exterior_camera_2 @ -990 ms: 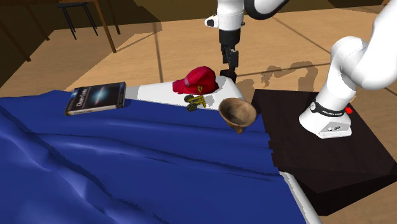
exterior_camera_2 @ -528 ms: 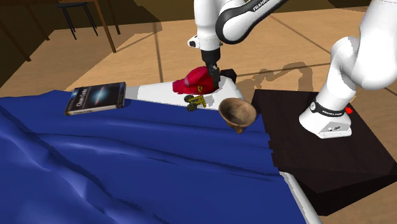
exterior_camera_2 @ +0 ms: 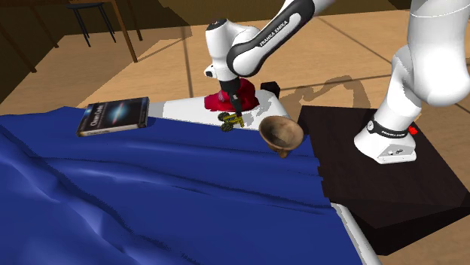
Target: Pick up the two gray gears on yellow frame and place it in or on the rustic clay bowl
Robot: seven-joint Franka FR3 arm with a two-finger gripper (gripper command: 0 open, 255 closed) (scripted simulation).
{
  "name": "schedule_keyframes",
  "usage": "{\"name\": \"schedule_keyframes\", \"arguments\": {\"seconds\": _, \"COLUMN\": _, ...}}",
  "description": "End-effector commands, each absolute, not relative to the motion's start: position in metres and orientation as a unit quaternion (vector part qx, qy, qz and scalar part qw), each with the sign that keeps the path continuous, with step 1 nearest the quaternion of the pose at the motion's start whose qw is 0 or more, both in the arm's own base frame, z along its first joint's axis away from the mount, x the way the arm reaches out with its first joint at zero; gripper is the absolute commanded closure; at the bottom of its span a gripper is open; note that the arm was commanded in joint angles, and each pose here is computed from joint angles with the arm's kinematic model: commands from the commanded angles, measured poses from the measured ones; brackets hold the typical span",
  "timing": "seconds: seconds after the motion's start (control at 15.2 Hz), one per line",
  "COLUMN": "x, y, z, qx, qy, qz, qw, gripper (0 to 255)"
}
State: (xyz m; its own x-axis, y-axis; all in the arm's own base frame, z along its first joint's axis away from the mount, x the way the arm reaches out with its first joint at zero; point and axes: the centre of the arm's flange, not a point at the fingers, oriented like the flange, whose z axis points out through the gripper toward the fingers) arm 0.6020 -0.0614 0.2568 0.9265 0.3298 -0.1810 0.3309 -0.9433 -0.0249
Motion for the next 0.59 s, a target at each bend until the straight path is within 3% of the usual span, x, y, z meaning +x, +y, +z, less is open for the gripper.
{"name": "schedule_keyframes", "arguments": {"seconds": 0.0, "x": 0.617, "y": -0.062, "z": 0.234, "qx": 0.98, "qy": 0.175, "qz": -0.098, "qw": 0.004, "gripper": 0}}
{"name": "schedule_keyframes", "arguments": {"seconds": 0.53, "x": 0.609, "y": -0.064, "z": 0.195, "qx": 0.98, "qy": 0.175, "qz": -0.098, "qw": 0.004, "gripper": 0}}
